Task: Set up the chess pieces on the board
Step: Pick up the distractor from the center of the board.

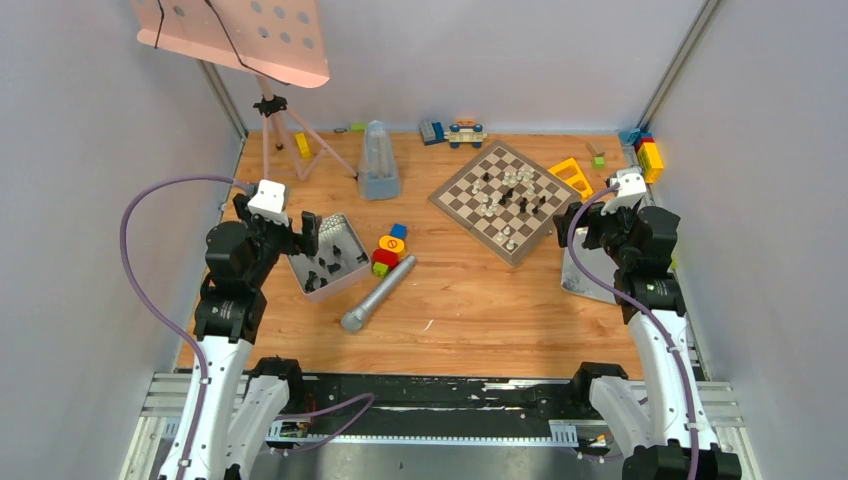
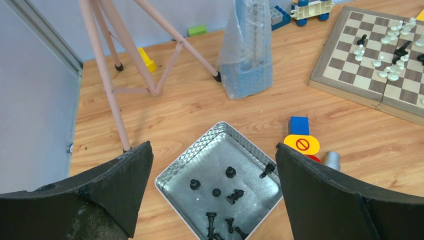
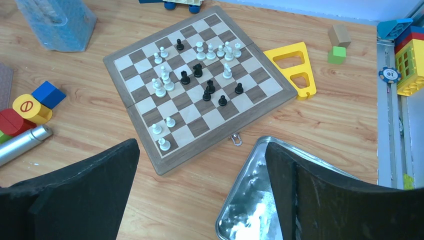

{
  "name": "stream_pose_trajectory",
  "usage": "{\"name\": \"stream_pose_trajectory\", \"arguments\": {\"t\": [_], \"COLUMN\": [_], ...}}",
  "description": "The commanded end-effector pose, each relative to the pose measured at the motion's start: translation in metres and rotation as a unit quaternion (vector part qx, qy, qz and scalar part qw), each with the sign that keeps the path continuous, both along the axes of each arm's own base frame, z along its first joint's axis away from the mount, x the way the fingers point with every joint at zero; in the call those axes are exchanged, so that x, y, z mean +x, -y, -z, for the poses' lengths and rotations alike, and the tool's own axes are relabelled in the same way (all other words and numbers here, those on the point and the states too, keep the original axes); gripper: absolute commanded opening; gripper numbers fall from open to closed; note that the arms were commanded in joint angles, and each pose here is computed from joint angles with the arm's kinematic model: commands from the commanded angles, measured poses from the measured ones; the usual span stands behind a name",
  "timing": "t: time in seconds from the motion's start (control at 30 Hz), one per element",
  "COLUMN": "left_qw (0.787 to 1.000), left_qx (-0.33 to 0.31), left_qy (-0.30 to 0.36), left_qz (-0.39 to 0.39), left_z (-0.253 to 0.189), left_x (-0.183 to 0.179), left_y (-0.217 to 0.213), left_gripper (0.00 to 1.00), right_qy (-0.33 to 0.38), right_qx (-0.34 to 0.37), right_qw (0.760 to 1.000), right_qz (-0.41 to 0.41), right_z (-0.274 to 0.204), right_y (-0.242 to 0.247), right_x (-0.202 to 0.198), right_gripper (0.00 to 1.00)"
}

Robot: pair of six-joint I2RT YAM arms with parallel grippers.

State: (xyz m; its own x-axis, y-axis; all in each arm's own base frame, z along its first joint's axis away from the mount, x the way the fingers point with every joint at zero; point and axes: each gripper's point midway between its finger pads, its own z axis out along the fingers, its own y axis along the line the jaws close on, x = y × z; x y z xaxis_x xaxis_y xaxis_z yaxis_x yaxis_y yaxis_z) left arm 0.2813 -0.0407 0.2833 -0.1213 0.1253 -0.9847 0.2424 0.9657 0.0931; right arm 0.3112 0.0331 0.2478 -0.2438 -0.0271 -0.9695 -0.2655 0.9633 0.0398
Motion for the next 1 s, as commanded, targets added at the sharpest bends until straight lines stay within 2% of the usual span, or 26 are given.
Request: {"name": "stream_pose_trajectory", "arguments": {"t": [0.0, 0.2, 0.4, 0.5, 0.63, 0.77, 0.8, 0.97], "left_qw": [1.0, 1.0, 0.991, 0.973, 0.942, 0.91, 0.907, 0.865], "left_qx": [-0.001, 0.018, 0.066, 0.09, 0.151, 0.223, 0.236, 0.273], "left_qy": [0.007, 0.002, -0.02, -0.067, -0.151, -0.203, -0.213, -0.281], "left_qz": [0.001, 0.023, 0.118, 0.201, 0.259, 0.286, 0.277, 0.314], "left_z": [-0.005, -0.003, 0.001, 0.017, 0.057, 0.098, 0.104, 0.148], "left_x": [-0.003, -0.007, -0.019, -0.034, -0.041, -0.047, -0.046, -0.055], "left_y": [0.0, 0.004, 0.027, 0.048, 0.068, 0.089, 0.089, 0.121], "left_gripper": [1.0, 1.0, 1.0, 1.0, 0.99, 0.96, 0.95, 0.82], "right_qy": [0.014, 0.012, 0.011, 0.008, 0.006, 0.004, 0.003, -0.003], "right_qx": [-0.004, -0.004, -0.006, -0.007, -0.009, -0.008, -0.008, -0.007], "right_qw": [1.0, 1.0, 1.0, 0.999, 0.999, 0.998, 0.998, 0.998], "right_qz": [-0.01, -0.015, -0.022, -0.031, -0.049, -0.058, -0.059, -0.066], "right_z": [-0.006, -0.004, -0.002, 0.0, 0.004, 0.006, 0.006, 0.01], "right_y": [-0.002, -0.004, -0.005, -0.008, -0.013, -0.016, -0.016, -0.018], "right_x": [0.0, 0.0, 0.0, -0.001, -0.003, -0.003, -0.003, -0.004], "right_gripper": [1.0, 1.0, 1.0, 1.0, 1.0, 1.0, 1.0, 1.0]}}
